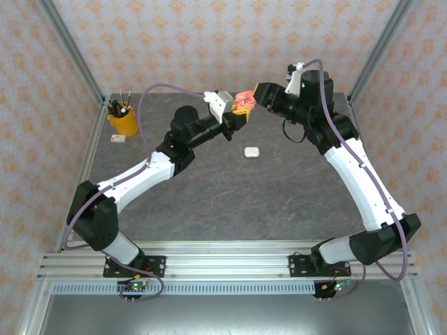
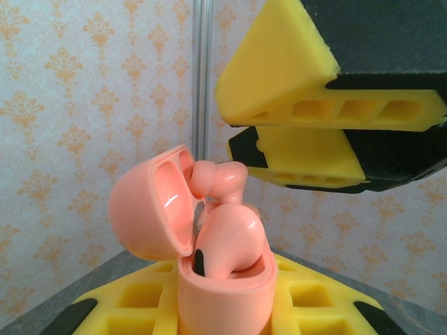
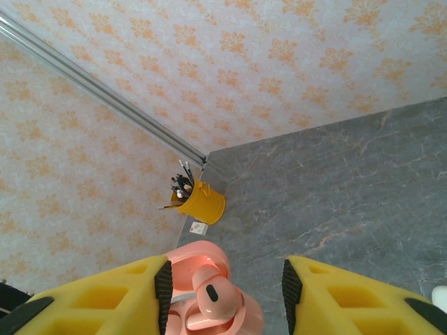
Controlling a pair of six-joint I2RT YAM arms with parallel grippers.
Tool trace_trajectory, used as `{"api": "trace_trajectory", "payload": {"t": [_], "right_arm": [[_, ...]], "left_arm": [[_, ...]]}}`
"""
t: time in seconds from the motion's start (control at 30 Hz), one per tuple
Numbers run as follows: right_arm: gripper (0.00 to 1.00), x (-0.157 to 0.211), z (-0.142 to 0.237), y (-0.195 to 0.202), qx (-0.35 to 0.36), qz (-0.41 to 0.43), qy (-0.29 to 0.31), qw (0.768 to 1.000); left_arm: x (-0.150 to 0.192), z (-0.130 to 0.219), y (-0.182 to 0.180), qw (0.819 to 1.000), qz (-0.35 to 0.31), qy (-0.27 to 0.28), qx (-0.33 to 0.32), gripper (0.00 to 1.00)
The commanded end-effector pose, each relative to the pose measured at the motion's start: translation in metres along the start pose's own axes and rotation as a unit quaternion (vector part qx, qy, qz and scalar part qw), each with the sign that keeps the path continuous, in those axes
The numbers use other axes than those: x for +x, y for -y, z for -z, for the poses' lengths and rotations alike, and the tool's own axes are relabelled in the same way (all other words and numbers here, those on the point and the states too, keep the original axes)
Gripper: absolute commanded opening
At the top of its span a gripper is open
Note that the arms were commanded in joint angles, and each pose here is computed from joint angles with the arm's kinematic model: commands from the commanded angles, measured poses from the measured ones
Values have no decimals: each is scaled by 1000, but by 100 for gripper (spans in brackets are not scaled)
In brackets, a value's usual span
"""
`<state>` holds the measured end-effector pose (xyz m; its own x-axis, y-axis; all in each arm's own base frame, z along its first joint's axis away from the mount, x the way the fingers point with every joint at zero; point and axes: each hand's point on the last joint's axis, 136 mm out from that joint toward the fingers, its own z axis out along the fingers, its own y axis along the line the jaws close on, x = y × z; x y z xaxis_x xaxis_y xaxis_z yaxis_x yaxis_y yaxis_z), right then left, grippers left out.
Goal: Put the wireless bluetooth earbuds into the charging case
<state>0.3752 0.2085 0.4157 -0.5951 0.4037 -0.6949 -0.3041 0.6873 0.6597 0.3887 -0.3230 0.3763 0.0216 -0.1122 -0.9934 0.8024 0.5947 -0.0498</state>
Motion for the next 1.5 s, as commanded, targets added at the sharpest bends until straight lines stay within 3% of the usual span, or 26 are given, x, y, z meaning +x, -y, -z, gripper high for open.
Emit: {"api": "trace_trajectory", "payload": {"t": [0.0, 0.73, 1.47], "right_arm": [[47, -4, 9, -6, -3, -9, 4, 1000], [40, 0, -10, -10, -33, -15, -14, 999], [21, -4, 0, -4, -9, 7, 4, 1000]], "left_arm": [[-24, -4, 7, 999, -20, 32, 15, 0], [-23, -9, 8, 999, -8, 33, 24, 0], [-23, -12, 8, 999, -4, 32, 24, 0]]}}
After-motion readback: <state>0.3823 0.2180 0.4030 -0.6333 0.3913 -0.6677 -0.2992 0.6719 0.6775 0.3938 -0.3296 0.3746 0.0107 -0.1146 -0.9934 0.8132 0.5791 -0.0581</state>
